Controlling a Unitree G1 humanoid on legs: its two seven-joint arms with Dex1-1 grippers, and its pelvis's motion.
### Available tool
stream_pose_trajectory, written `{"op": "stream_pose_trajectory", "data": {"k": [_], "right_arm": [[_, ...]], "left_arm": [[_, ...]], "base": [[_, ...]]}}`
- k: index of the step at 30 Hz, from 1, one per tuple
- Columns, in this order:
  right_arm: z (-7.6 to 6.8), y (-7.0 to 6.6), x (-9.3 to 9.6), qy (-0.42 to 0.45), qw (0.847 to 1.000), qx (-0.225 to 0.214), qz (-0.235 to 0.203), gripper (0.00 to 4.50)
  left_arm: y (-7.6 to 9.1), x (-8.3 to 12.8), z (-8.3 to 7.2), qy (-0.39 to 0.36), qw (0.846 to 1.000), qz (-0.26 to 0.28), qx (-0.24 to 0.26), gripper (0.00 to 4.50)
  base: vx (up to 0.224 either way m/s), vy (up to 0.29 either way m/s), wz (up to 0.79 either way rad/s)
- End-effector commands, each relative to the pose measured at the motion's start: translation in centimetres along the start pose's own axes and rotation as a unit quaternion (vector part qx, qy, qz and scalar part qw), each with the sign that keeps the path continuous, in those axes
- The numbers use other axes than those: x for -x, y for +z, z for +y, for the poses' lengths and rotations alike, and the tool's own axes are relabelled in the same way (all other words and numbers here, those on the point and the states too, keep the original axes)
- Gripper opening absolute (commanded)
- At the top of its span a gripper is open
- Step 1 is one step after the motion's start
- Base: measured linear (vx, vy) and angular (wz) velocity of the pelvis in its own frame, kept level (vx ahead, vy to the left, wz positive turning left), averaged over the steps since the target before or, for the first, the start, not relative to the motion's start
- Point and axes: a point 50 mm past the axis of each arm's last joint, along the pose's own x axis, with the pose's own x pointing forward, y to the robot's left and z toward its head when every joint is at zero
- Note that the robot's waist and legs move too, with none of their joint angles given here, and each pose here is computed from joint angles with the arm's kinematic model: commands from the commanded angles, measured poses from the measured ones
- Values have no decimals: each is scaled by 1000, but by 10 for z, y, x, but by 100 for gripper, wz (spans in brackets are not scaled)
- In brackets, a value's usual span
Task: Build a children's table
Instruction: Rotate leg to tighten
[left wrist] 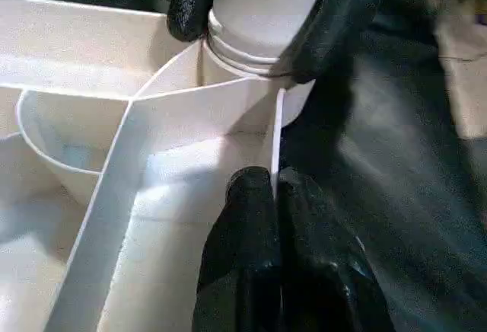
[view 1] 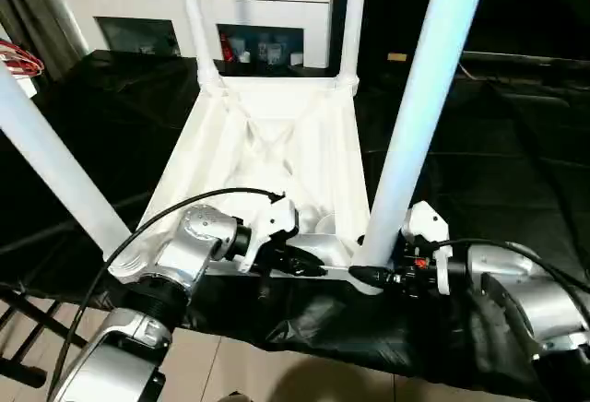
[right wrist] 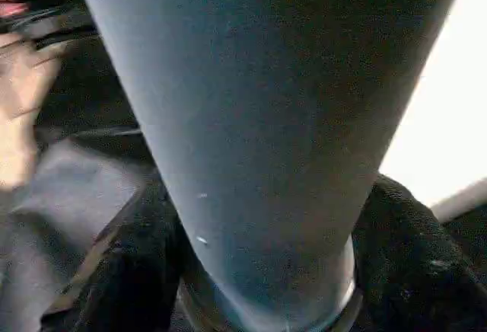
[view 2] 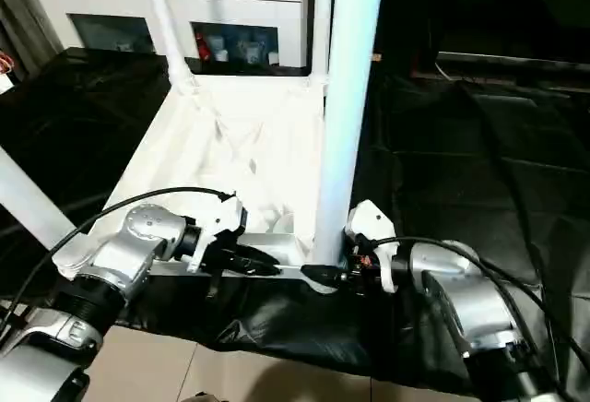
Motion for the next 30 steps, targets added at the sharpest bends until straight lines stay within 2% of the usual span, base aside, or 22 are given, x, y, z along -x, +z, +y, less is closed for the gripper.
{"op": "stream_pose_trajectory", "data": {"k": [1, 3, 7, 9, 10, 13, 14, 15, 16, 21, 24, 30], "right_arm": [[9, 1, -26, -14, 1000, -9, -16, 262], [5, 0, -30, -45, 999, -11, -17, 261], [-7, 3, -54, -155, 986, -43, -33, 261], [-8, 5, -60, -179, 982, -52, -37, 261], [-8, 10, -70, -200, 977, -58, -46, 261], [-6, 15, -78, -205, 975, -60, -58, 261], [-5, 17, -79, -204, 975, -59, -62, 296], [-5, 18, -80, -201, 975, -62, -67, 296], [-4, 19, -81, -198, 975, -65, -72, 317], [-2, 17, -72, -173, 980, -59, -75, 351], [2, 11, -58, -122, 991, -21, -52, 382], [10, 6, -32, -22, 998, 8, -52, 382]], "left_arm": [[33, -18, 8, 49, 996, -72, -33, 0], [36, -22, 9, 66, 995, -73, -30, 0], [52, -49, 9, 120, 988, -93, -17, 0], [56, -56, 7, 124, 987, -98, -13, 0], [60, -63, 5, 132, 986, -101, -9, 0], [62, -67, 3, 129, 986, -102, -12, 0], [62, -67, 3, 127, 986, -102, -14, 0], [62, -66, 3, 124, 987, -101, -18, 0], [62, -66, 3, 123, 987, -99, -21, 0], [57, -55, 3, 107, 989, -97, -38, 0], [52, -43, -1, 74, 991, -100, -48, 0], [39, -23, -1, 41, 995, -71, -62, 0]], "base": [[0, 0, 0], [0, 0, 0], [0, 0, 0], [0, 0, 0], [0, 0, 0], [0, 0, 0], [0, 0, 0], [0, 0, 0], [0, 0, 0], [0, 0, 0], [0, 0, 0], [0, 0, 0]]}}
